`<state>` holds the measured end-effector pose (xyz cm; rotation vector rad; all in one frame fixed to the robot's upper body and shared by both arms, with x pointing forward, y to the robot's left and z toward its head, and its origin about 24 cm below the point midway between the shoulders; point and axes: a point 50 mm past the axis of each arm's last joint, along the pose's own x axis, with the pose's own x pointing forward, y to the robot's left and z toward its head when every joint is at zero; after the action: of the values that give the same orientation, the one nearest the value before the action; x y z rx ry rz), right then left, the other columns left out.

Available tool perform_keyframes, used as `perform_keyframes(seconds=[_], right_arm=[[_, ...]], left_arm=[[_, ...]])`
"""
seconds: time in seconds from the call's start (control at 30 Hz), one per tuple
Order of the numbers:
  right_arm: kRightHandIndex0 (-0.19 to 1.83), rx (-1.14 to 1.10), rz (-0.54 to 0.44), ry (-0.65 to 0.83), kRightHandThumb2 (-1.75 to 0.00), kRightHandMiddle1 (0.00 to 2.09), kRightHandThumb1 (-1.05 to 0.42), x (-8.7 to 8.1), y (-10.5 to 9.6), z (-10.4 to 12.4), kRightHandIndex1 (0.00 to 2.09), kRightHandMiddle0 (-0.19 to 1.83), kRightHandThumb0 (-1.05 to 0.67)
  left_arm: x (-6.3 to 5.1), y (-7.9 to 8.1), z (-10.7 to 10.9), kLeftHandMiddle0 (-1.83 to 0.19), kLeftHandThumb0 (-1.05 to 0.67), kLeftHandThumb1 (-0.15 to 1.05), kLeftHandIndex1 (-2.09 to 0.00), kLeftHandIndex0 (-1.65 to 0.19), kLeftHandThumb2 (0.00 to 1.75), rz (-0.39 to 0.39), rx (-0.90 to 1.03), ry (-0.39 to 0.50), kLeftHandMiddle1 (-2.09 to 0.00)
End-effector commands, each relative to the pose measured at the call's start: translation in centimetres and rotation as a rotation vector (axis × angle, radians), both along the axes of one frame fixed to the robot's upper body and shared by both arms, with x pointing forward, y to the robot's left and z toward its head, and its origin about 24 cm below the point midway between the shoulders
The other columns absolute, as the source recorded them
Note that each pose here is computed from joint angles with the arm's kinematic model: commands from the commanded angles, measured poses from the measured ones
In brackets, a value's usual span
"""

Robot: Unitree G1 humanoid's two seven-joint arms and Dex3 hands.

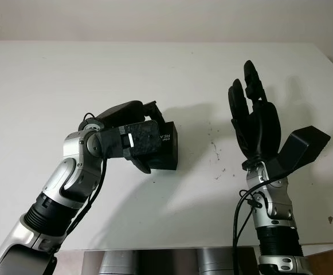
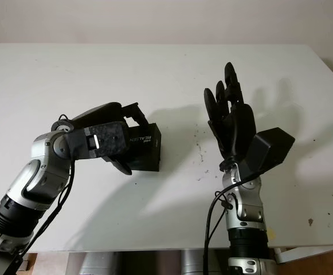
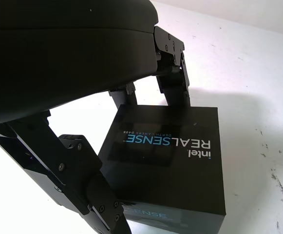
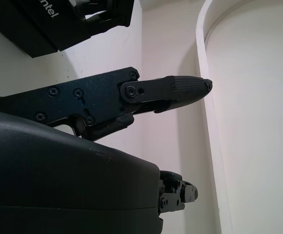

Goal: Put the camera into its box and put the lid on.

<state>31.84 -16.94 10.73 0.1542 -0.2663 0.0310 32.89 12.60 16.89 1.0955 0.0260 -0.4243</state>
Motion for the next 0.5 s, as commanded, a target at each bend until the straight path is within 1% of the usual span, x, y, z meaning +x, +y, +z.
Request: perform_keyframes(seconds=[0.0,0.03,0.1,0.13,0.23,0.27,0.47], right_arm=[[-0.01,-0.001,0.002,-0.011,-0.23,0.05,-1.05,0.10,0.10,0.17,0.05,0.04,-0.68],[0.00,0.000,0.002,-0.011,-0.23,0.06,-1.05,0.13,0.12,0.16,0.06,0.04,-0.68],[0.00,-0.005,0.000,-0.014,-0.23,0.05,-1.05,0.18,0.24,0.18,0.06,0.04,-0.68],[0.00,-0.007,-0.001,-0.015,-0.23,0.06,-1.05,0.21,0.29,0.19,0.06,0.05,-0.68],[0.00,-0.002,0.008,-0.020,-0.23,0.05,-1.05,0.30,0.45,0.19,0.06,0.04,-0.69],[-0.01,0.000,0.011,-0.021,-0.23,0.05,-1.05,0.33,0.48,0.18,0.05,0.04,-0.68],[-0.01,0.006,0.017,-0.025,-0.24,0.05,-1.05,0.44,0.57,0.13,0.05,0.04,-0.67]], left_arm=[[-0.08,-0.70,1.45,-0.21,-0.10,1.00,-1.32,-0.24,0.05,-0.031,-0.028,-0.036,-1.35],[-0.07,-0.68,1.54,-0.22,-0.11,1.00,-1.31,-0.25,0.05,-0.030,-0.031,-0.035,-1.28],[-0.02,-0.62,1.73,-0.24,-0.11,1.00,-1.30,-0.26,0.05,-0.026,-0.034,-0.031,-1.25],[0.00,-0.60,1.78,-0.24,-0.11,1.00,-1.29,-0.26,0.05,-0.024,-0.034,-0.029,-1.25],[0.08,-0.51,1.95,-0.24,-0.11,1.00,-1.28,-0.28,0.05,-0.021,-0.035,-0.025,-1.38],[0.09,-0.50,2.00,-0.24,-0.11,1.00,-1.28,-0.29,0.05,-0.023,-0.032,-0.027,-1.39],[0.13,-0.60,1.95,-0.27,-0.10,1.00,-1.26,-0.29,0.05,-0.037,-0.004,-0.035,-1.32]])
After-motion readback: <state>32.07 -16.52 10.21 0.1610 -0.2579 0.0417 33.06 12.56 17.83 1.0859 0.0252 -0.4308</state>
